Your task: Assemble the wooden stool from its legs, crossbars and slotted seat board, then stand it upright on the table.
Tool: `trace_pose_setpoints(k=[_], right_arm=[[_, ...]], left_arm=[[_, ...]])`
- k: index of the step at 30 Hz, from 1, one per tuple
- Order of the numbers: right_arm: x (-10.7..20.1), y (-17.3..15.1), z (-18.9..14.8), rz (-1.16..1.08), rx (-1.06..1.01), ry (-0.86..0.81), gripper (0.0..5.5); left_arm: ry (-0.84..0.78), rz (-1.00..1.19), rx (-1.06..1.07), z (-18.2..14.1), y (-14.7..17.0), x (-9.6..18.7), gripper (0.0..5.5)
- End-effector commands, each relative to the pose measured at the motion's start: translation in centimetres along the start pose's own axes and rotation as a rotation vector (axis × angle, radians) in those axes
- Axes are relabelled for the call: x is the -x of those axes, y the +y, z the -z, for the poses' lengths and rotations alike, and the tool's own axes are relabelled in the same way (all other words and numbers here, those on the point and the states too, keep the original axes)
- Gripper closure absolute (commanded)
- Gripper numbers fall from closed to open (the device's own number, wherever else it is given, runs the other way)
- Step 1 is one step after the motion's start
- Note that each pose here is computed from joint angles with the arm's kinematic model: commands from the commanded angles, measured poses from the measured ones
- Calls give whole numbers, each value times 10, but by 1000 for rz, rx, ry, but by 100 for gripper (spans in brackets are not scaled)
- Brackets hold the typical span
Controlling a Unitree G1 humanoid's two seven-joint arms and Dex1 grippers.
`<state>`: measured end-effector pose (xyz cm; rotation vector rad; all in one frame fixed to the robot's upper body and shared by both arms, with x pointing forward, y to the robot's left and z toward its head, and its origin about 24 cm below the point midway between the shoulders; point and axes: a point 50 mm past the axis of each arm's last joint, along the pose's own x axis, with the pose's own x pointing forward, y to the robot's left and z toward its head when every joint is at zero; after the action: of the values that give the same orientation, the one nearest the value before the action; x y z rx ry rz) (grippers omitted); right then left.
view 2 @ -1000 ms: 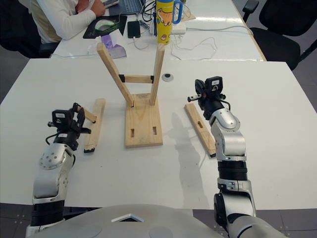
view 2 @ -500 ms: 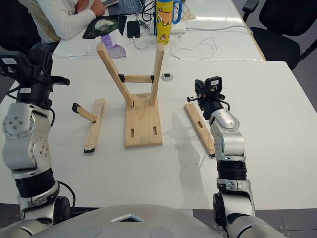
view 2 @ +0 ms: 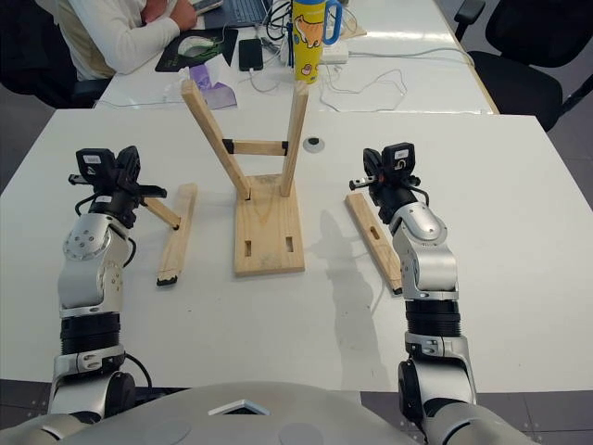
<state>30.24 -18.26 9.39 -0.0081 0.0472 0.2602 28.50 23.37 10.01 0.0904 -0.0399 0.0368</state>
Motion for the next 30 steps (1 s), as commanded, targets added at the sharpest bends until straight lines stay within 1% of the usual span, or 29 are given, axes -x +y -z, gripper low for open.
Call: trace_pose_setpoints(k=[1,4,6,8,9,12,14,15,16,19,21,25,30], right_arm=[[-1,1,-3,1,-3,-11,550],[0,0,-3,7,-4,-11,550],[1,0,-2,12,-5,-10,550],[4,-1,0,21,-6,-7,550],[5,-2,0,28,-7,-6,550],[7,-3,1,41,-9,-5,550],[7,-3,2,44,-9,-5,550],[8,-3,2,47,-9,-4,550],[8,-3,2,50,-9,-4,550],[8,-3,2,50,-9,-5,550],[7,-2,2,47,-8,-6,550],[7,-1,2,40,-4,-7,550],[6,-2,0,39,-3,-11,550]], left_arm=[[-129,-31,-12,-33,11,2,548],[-220,-138,3,-53,36,14,548],[-235,-258,66,-55,61,25,548],[-113,-283,109,-34,76,32,548],[7,-245,107,-16,76,36,548],[339,-66,0,29,63,55,548],[489,48,3,46,51,68,548],[548,101,17,51,44,73,529],[586,139,42,53,39,77,528],[604,237,95,50,19,81,486],[597,256,112,46,12,81,453],[593,253,154,43,5,78,400],[635,229,151,53,1,79,328]])
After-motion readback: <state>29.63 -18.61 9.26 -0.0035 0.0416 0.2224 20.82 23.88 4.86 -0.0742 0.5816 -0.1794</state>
